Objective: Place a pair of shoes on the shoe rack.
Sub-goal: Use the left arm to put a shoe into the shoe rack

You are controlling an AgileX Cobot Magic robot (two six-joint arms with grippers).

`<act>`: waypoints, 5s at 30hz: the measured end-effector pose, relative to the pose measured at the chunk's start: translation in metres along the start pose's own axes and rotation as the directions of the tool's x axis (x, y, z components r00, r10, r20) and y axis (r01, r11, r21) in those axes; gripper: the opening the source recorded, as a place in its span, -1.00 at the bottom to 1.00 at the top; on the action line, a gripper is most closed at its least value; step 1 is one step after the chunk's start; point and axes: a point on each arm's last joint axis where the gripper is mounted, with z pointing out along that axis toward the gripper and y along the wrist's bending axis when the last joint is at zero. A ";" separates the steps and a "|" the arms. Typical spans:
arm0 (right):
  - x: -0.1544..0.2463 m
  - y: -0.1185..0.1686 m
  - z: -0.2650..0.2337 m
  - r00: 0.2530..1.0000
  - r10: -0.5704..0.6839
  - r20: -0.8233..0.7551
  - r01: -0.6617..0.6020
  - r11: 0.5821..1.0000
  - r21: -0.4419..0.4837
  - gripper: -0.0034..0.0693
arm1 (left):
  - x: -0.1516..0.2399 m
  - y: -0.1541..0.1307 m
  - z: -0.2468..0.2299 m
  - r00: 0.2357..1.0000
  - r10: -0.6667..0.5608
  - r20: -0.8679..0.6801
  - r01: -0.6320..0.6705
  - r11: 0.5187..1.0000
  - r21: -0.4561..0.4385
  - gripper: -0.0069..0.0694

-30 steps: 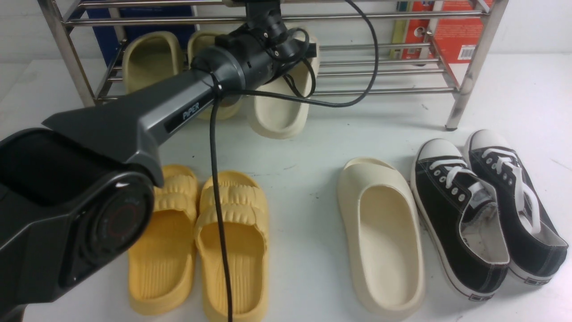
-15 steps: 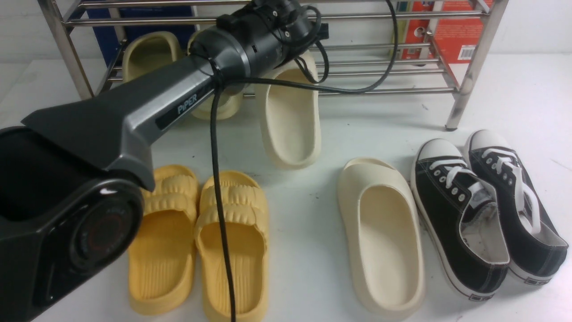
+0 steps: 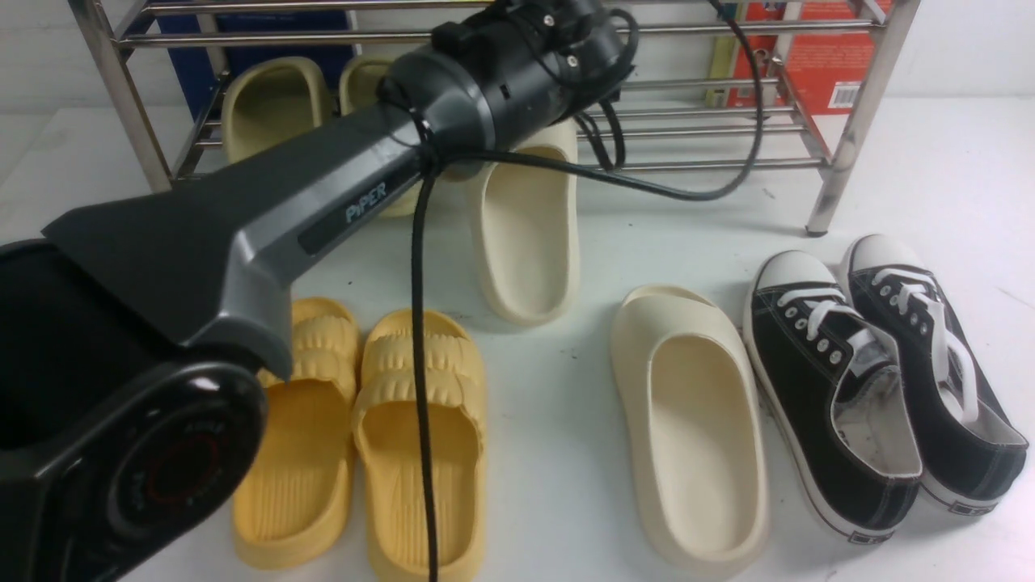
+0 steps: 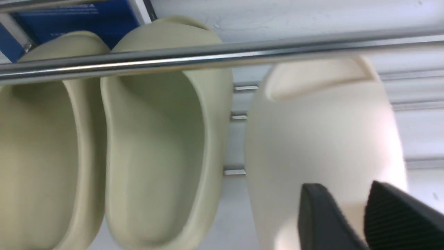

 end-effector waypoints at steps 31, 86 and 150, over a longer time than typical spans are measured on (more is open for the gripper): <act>0.000 0.000 0.000 1.000 0.000 0.000 0.000 1.000 0.000 -0.23 | 0.110 -0.007 -0.015 0.841 0.341 -0.421 -0.153 0.895 0.419 -0.85; 0.000 0.000 0.000 1.000 0.000 0.000 0.000 1.000 0.000 -0.23 | 0.160 0.003 0.064 0.948 0.193 -0.254 -0.083 0.917 0.389 -0.85; 0.000 0.000 0.000 1.000 0.000 0.000 0.000 1.000 0.000 -0.23 | 0.052 0.010 0.060 0.974 0.031 -0.226 0.062 0.917 0.394 -0.85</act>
